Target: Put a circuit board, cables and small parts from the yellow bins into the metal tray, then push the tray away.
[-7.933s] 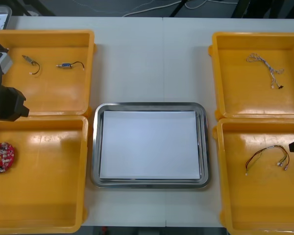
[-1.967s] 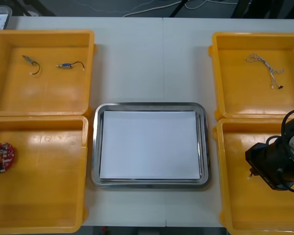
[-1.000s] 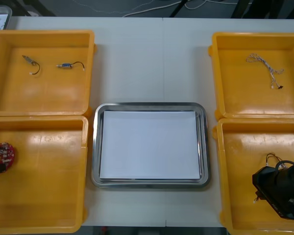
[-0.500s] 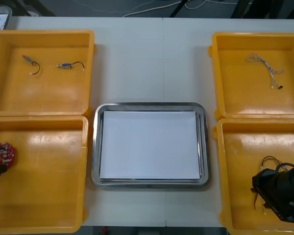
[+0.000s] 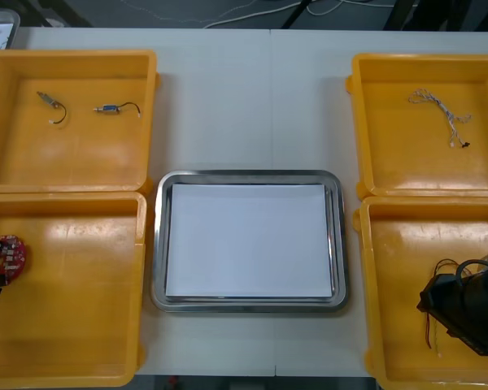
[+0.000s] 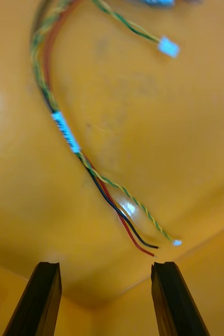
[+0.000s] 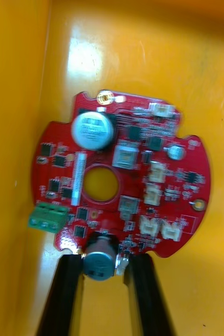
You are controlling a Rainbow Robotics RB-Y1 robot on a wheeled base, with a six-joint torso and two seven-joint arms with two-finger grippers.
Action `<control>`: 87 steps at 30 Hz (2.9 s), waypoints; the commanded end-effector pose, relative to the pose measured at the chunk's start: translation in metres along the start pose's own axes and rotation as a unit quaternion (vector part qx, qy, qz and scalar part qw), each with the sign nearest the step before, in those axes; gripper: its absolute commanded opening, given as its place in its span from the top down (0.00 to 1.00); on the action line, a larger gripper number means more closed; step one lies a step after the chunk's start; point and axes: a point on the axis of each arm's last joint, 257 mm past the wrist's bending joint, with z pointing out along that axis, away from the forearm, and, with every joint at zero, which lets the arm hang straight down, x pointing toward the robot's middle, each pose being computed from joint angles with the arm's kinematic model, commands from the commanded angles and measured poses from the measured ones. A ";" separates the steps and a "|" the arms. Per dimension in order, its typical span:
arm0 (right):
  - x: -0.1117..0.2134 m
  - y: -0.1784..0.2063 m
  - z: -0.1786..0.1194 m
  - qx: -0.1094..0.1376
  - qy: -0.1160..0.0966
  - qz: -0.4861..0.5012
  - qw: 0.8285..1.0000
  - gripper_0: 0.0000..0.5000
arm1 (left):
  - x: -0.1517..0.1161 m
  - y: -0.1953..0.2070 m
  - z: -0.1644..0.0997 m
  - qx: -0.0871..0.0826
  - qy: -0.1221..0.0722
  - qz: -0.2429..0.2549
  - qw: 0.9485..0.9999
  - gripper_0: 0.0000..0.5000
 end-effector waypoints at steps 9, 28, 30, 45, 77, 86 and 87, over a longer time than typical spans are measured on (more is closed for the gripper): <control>-0.054 0.015 -0.020 -0.003 -0.046 -0.178 0.983 0.00 | 0.008 -0.002 0.004 -0.001 -0.001 0.044 0.999 0.98; -0.069 0.009 -0.005 -0.002 -0.048 -0.249 0.967 0.00 | 0.005 -0.006 -0.003 0.015 0.015 0.036 0.999 0.31; -0.069 0.008 -0.003 -0.001 -0.052 -0.250 0.967 0.00 | 0.004 -0.007 -0.004 0.017 0.015 0.036 0.999 0.31; -0.061 0.006 0.016 0.014 -0.067 -0.256 0.964 0.00 | 0.000 -0.013 -0.023 0.036 0.031 0.033 0.998 0.28; -0.038 0.016 0.038 -0.009 -0.073 -0.238 0.968 0.00 | -0.031 -0.022 -0.021 0.015 -0.002 0.042 0.999 0.24; -0.041 0.018 0.047 -0.018 -0.078 -0.236 0.969 0.00 | -0.021 -0.031 -0.015 0.026 0.003 0.037 0.999 0.24; -0.041 0.018 0.048 -0.018 -0.078 -0.234 0.969 0.00 | -0.020 -0.031 -0.014 0.027 0.005 0.037 0.999 0.24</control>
